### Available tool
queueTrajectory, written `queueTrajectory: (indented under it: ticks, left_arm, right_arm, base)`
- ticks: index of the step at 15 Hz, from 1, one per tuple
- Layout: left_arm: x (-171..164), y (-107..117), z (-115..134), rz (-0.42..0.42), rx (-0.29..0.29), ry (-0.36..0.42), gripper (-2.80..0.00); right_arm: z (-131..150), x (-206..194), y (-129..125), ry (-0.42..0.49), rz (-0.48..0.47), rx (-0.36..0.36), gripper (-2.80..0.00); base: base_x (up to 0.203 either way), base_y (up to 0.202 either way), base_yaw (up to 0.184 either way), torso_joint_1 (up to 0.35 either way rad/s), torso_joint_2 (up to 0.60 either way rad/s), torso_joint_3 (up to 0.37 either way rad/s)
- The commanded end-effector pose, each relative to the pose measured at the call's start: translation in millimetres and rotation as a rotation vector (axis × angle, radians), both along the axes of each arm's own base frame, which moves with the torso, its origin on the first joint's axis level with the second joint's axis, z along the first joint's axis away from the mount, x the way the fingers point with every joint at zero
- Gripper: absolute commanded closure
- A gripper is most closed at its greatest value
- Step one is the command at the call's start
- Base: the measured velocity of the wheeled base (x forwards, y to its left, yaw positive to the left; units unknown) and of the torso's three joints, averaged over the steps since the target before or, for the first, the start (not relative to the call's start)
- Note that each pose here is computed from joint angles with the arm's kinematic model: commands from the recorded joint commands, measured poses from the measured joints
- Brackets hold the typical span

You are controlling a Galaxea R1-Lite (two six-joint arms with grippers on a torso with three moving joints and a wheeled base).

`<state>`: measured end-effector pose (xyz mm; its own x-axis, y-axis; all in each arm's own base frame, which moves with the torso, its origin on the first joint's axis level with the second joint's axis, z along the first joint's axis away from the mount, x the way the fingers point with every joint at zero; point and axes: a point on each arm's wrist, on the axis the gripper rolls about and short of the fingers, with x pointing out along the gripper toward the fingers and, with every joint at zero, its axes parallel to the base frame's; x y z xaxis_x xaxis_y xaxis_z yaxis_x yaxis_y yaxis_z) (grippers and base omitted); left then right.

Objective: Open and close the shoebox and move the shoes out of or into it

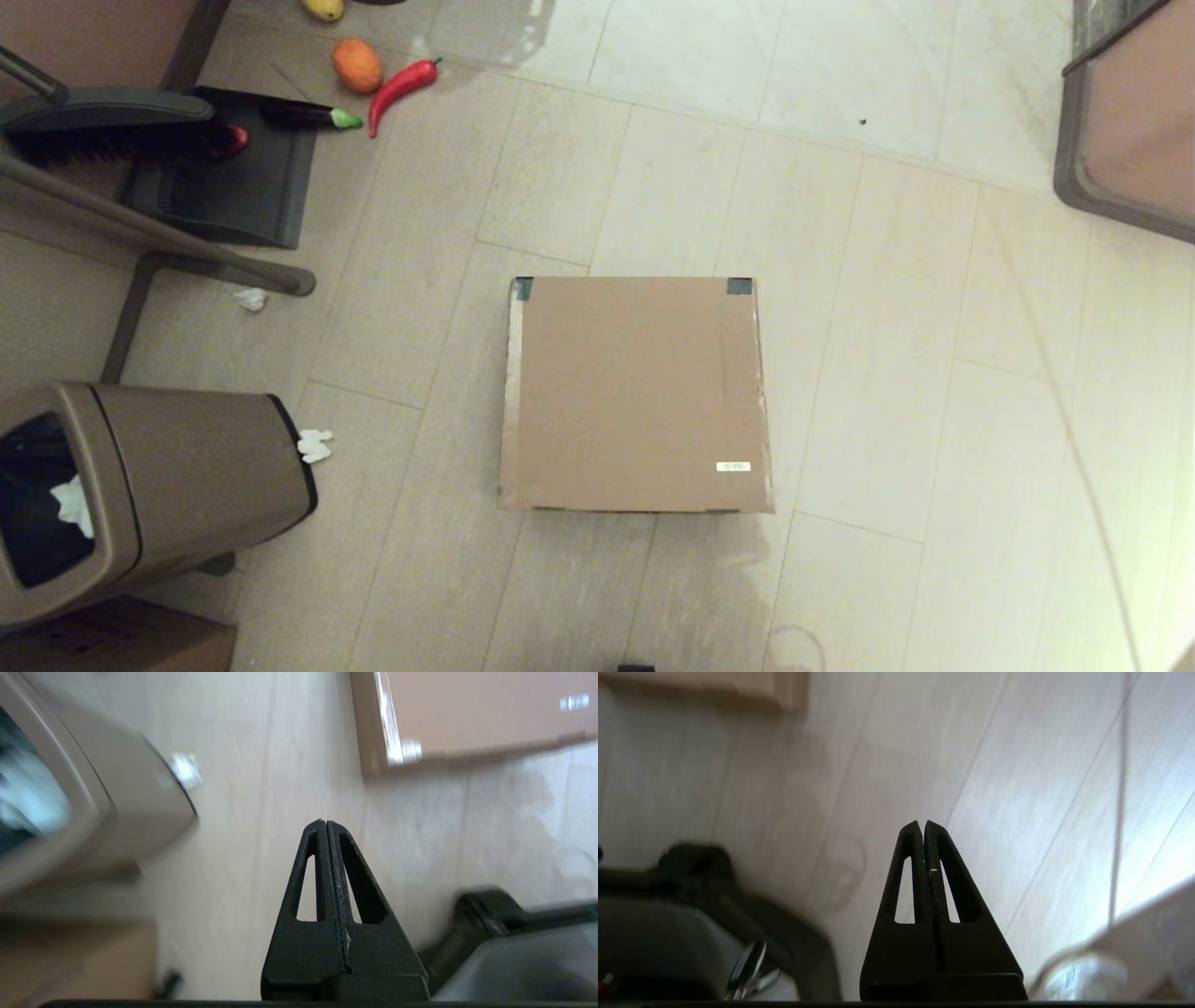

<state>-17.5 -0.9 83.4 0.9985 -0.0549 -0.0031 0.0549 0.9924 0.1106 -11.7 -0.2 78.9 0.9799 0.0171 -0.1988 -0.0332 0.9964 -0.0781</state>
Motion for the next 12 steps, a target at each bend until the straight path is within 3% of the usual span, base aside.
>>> queueTrajectory:
  ticks: [1, 2, 4, 9, 12]
  left_arm:
    - [-2.8, -0.1, -9.3, 0.005, 0.021, -0.053, 0.00]
    - [-2.8, -0.1, -9.4, 0.005, 0.022, -0.053, 0.00]
    - [-2.8, 0.0, -9.3, 0.006, 0.016, -0.053, 0.00]
    - [-2.7, 0.2, -10.1, 0.015, -0.004, -0.052, 0.00]
    - [-2.7, 0.8, -10.0, 0.039, -0.075, -0.051, 0.00]
  right_arm:
    - [-2.6, -11.8, 0.4, -0.163, 0.011, -0.026, 0.00]
    - [-2.7, -12.5, 0.9, -0.179, 0.032, -0.057, 0.00]
    - [-2.7, -12.3, 0.9, -0.178, 0.025, -0.052, 0.00]
    - [-3.7, -11.0, 0.3, -0.196, -0.005, -0.006, 0.00]
    - [-3.7, -11.0, 0.3, -0.195, -0.005, -0.005, 0.00]
  base:
    - [0.000, 0.000, 0.000, 0.000, 0.00, 0.000]
    - [0.000, 0.000, 0.000, 0.000, 0.00, 0.000]
    - [0.000, 0.000, 0.000, 0.000, 0.00, 0.000]
    - [0.000, 0.000, 0.000, 0.000, 0.00, 0.000]
    - [0.000, 0.000, 0.000, 0.000, 0.00, 0.000]
